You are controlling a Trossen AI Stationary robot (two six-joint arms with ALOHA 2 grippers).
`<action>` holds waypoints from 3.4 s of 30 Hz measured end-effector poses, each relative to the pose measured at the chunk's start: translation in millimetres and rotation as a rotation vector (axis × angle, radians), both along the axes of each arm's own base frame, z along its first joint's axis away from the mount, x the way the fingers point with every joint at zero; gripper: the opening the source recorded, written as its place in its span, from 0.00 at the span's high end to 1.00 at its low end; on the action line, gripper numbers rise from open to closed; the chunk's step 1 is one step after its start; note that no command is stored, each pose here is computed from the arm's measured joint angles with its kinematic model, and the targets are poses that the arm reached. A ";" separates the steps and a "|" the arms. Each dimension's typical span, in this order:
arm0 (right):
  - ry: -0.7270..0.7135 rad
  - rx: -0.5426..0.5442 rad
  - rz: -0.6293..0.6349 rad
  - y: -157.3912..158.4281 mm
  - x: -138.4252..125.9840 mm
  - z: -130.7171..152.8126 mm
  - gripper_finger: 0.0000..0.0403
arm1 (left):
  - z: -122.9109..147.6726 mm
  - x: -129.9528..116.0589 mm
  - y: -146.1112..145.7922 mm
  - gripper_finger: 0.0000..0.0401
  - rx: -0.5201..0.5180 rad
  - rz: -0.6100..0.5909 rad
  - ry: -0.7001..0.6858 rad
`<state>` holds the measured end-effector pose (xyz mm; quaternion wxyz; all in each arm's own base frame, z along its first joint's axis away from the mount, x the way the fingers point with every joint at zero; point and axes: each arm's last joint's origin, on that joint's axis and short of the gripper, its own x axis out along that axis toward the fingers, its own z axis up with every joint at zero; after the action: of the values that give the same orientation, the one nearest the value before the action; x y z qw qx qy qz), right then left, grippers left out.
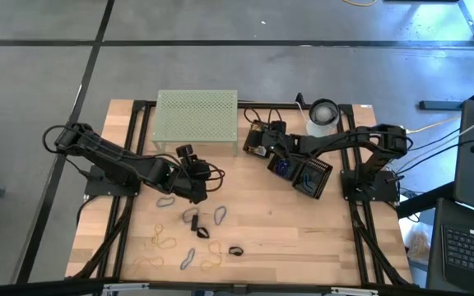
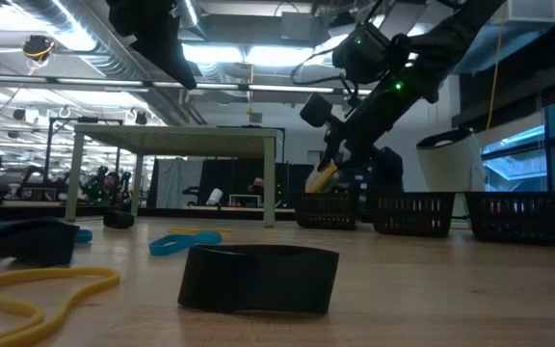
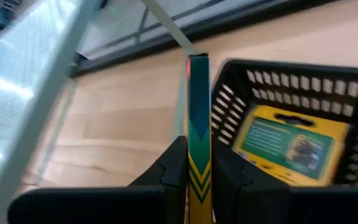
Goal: Pick & Place Office Desk Supplies
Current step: Put the crayon box into the top black bin, then put the blue rubber band into the bottom black bin
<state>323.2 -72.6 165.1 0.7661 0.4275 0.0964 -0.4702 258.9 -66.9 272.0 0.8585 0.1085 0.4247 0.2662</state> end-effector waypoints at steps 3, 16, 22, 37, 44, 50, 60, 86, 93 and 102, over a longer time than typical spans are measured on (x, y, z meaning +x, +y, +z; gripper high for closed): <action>-0.005 0.000 0.001 -0.3 0.7 -0.4 0.89 | 0.0 0.0 0.0 0.55 0.000 0.000 0.000; 0.026 -0.004 0.036 0.1 0.7 -2.1 0.82 | 0.0 0.0 0.1 0.55 0.013 -0.011 0.010; 0.037 -0.014 0.046 0.1 0.7 -2.1 0.68 | 0.0 0.0 0.1 0.55 0.013 -0.012 0.010; 0.140 -0.105 0.156 -14.1 -5.0 7.3 0.48 | -3.6 -5.6 0.4 0.55 -0.079 0.042 0.038; 0.174 -0.170 0.253 -11.7 -13.5 29.0 0.50 | -22.1 -11.0 -1.3 0.55 -0.171 0.091 0.053; 0.195 -0.201 0.344 -2.3 -29.2 55.1 0.53 | -45.7 -16.0 -2.7 0.55 -0.274 0.076 0.104; 0.260 -0.185 0.617 39.4 -40.1 65.6 0.54 | -93.6 -14.6 -14.9 0.55 -0.410 -0.255 0.040; 0.243 -0.223 0.947 151.2 -51.9 64.3 0.54 | -122.8 2.2 -31.1 0.54 -0.427 -0.356 -0.229; 0.244 -0.265 0.947 165.2 -56.8 64.8 0.54 | -146.9 10.5 -34.7 0.53 -0.431 -0.359 -0.192; 0.237 -0.273 0.910 168.9 -58.4 65.0 0.54 | -174.9 14.7 -33.4 0.49 -0.370 -0.297 -0.131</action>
<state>264.8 96.2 230.1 0.9267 0.1810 0.2975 -0.1412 273.5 -100.3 97.1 0.9192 -0.0069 0.3889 0.0612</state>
